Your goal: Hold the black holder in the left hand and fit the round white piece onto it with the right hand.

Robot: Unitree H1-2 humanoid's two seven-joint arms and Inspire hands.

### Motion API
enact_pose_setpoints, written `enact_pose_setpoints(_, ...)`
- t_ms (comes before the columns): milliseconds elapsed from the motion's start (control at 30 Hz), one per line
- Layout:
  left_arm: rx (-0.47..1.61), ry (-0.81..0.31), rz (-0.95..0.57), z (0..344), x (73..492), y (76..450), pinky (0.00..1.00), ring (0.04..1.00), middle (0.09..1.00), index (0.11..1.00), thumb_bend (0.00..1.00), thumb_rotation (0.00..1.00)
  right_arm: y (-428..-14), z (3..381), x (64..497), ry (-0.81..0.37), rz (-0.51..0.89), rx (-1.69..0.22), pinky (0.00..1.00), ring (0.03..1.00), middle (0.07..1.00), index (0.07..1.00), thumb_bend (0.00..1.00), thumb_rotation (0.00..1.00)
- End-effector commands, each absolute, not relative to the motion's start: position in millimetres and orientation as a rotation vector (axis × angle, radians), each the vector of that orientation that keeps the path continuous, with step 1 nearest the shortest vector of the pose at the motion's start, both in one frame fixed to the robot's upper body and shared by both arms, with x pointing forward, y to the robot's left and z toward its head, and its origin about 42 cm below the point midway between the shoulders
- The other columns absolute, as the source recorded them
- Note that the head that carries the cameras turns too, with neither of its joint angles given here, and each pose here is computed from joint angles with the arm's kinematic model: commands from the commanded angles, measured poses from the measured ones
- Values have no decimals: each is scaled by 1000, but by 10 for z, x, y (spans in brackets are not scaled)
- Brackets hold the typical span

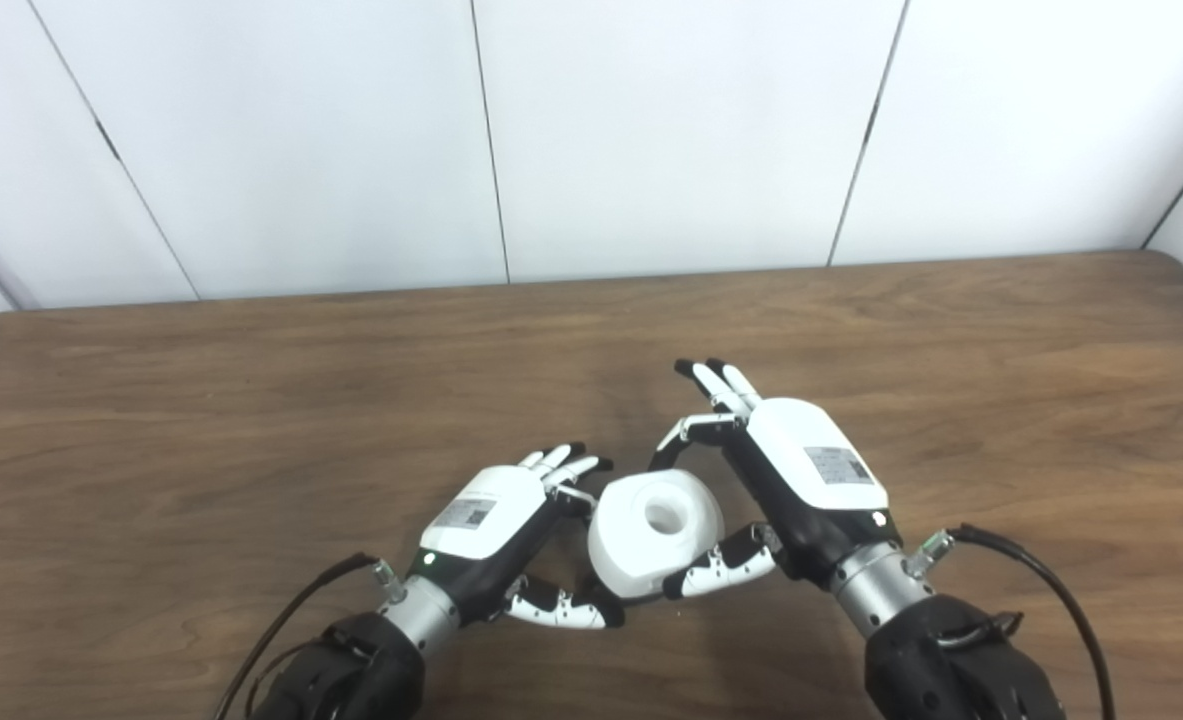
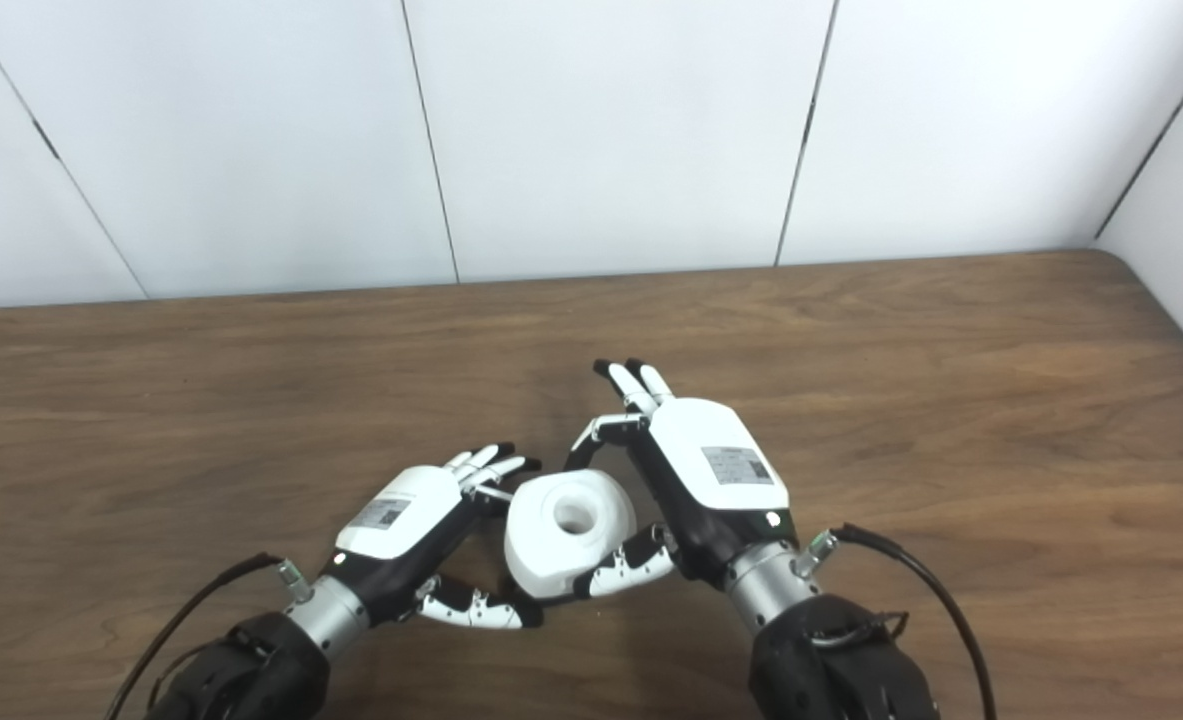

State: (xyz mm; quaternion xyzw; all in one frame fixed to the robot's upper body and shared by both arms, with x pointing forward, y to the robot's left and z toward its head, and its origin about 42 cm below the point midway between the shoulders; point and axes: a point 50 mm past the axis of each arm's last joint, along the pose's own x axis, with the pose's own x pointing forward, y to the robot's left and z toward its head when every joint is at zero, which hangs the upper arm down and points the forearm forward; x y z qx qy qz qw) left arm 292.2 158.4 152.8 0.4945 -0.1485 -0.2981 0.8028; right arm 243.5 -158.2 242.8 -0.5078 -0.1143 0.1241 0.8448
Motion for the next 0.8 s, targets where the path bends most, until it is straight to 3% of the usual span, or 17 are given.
enact_pose_setpoints(0, 1055, -371, -640, 1599, 2931, 1498, 1000, 1000, 937, 482, 517, 52, -1530, 2579, 2396, -306, 249, -1068, 820, 1000, 970, 480, 511, 141)
enact_pose_setpoints(767, 1051, -373, -639, 1592, 2947, 1448, 1000, 1000, 945, 482, 516, 53, -1464, 2607, 2333, -307, 296, -1102, 814, 1000, 960, 480, 512, 140)
